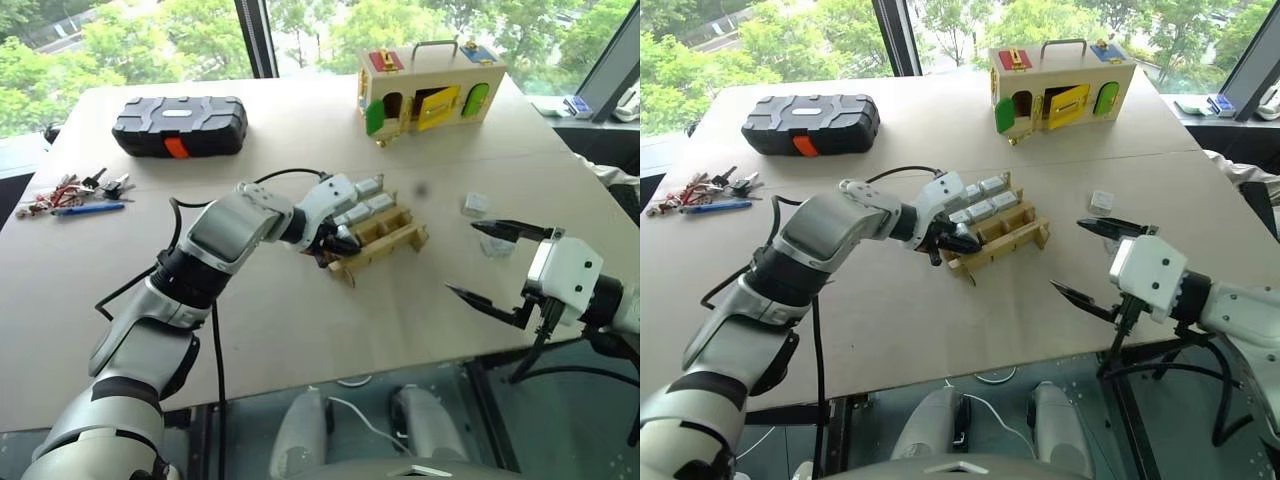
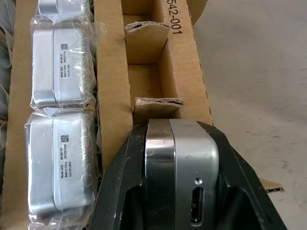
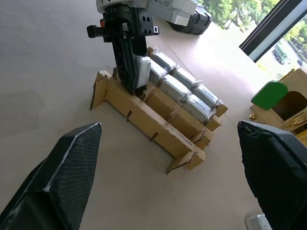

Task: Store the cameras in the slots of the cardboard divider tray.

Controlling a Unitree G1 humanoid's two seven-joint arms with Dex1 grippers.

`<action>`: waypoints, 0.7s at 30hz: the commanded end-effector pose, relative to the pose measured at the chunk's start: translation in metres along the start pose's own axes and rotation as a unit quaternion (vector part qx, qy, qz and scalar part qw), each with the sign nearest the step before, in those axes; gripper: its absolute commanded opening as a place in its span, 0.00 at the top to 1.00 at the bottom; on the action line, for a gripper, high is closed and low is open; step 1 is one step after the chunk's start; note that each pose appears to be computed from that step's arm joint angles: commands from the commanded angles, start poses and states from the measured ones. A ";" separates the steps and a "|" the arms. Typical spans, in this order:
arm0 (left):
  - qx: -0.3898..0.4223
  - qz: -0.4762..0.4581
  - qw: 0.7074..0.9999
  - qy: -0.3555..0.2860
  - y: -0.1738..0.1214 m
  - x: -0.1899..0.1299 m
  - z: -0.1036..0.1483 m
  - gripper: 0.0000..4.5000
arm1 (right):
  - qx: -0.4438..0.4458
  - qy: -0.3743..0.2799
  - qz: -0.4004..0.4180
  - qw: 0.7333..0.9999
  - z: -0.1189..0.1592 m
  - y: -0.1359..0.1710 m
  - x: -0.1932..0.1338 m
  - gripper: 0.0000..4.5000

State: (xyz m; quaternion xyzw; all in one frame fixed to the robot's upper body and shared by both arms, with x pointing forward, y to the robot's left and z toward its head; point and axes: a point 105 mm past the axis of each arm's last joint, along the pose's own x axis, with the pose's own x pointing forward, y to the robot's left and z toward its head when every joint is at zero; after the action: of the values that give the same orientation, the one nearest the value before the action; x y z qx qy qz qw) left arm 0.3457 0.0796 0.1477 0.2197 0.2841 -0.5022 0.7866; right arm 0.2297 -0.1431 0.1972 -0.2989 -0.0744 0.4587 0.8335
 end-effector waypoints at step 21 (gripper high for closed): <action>-0.127 0.097 0.911 -0.380 0.061 -0.128 0.060 0.24 | 0.047 0.013 -0.042 0.998 -0.010 -0.007 -0.010 0.00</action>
State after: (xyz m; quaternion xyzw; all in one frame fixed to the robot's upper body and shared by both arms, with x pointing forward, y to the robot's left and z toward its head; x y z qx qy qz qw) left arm 0.3771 0.1432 0.2650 -0.0897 0.1164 -0.4259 0.8927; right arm 0.2263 -0.1481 0.1902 -0.2675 -0.0543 0.4550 0.8476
